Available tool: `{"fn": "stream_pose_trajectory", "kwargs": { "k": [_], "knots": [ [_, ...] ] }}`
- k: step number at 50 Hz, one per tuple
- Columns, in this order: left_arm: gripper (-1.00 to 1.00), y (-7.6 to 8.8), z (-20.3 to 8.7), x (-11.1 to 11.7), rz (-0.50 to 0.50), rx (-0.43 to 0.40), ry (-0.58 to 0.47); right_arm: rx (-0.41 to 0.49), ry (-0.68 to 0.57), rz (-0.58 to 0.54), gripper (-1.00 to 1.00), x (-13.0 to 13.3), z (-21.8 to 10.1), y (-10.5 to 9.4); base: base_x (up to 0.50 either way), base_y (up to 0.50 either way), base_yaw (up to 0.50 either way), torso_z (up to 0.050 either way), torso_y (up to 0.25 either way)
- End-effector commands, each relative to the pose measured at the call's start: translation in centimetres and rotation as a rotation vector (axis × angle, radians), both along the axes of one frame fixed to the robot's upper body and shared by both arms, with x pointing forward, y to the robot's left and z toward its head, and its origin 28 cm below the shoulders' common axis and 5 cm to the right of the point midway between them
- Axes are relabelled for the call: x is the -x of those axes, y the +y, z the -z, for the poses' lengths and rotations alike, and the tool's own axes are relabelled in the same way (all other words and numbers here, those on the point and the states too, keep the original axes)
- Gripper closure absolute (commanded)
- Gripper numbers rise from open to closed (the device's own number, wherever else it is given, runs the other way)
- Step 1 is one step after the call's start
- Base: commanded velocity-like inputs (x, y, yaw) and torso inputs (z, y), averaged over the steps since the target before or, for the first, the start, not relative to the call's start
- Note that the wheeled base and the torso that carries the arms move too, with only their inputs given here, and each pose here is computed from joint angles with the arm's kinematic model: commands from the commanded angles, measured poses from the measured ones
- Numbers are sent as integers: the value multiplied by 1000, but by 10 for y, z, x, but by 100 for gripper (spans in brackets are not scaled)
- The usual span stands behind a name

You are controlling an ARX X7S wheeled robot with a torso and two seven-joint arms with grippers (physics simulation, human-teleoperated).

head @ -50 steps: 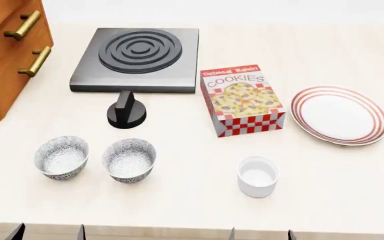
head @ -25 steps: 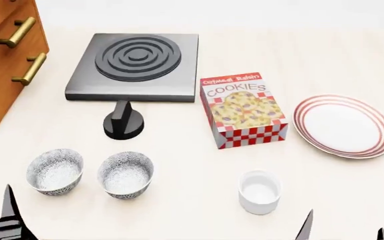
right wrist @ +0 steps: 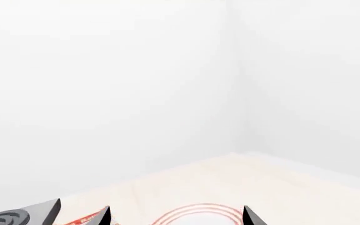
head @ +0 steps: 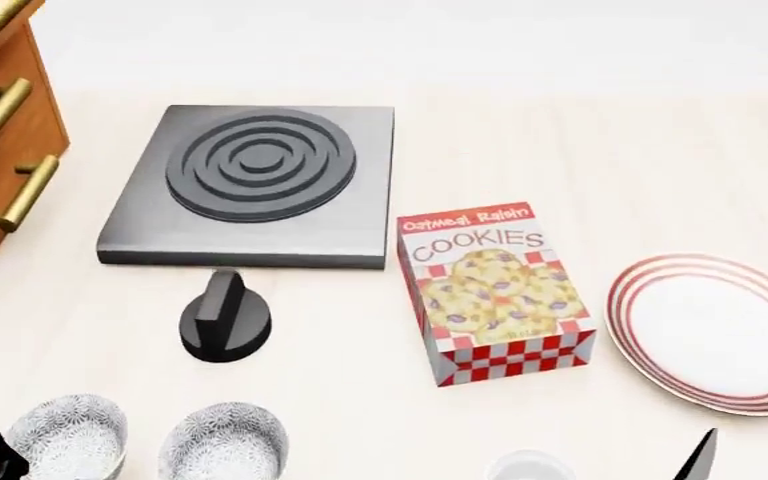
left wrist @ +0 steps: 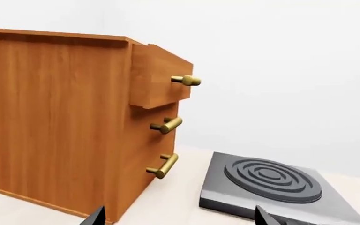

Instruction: Pick the akita bowl from table center and place it on the plate.

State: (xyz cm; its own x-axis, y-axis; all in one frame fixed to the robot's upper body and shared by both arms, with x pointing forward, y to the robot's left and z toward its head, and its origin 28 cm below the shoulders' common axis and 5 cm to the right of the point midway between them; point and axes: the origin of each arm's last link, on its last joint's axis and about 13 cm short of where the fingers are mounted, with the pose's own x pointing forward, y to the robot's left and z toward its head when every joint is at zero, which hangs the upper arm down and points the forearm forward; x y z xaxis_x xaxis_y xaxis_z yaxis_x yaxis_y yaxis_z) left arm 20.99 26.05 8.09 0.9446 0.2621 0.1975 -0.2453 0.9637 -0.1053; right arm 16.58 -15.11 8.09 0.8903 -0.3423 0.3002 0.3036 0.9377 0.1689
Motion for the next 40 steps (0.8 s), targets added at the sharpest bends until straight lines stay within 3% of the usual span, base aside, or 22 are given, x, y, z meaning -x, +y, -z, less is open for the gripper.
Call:
{"fn": "stream_pose_trajectory", "kwargs": {
  "k": [1,6,21,26,40],
  "knots": [
    [-100,1,-1,2,8,3,-8,-1,-20,13,-100,4,-2,0,500,0,0,0,0],
    [-100,1,-1,1,7,4,-10,-10,-26,12,-100,3,-2,-1,386,0,0,0,0],
    [-100,1,-2,0,7,4,-13,-17,-27,-1,-100,2,-4,-1,0,0,0,0,0],
    [-100,1,-4,1,8,7,-17,1,-26,6,-100,3,-4,-1,426,0,0,0,0],
    [-100,7,-10,4,-12,26,-33,-12,16,-37,-100,-1,-5,6,0,0,0,0,0]
  ]
}}
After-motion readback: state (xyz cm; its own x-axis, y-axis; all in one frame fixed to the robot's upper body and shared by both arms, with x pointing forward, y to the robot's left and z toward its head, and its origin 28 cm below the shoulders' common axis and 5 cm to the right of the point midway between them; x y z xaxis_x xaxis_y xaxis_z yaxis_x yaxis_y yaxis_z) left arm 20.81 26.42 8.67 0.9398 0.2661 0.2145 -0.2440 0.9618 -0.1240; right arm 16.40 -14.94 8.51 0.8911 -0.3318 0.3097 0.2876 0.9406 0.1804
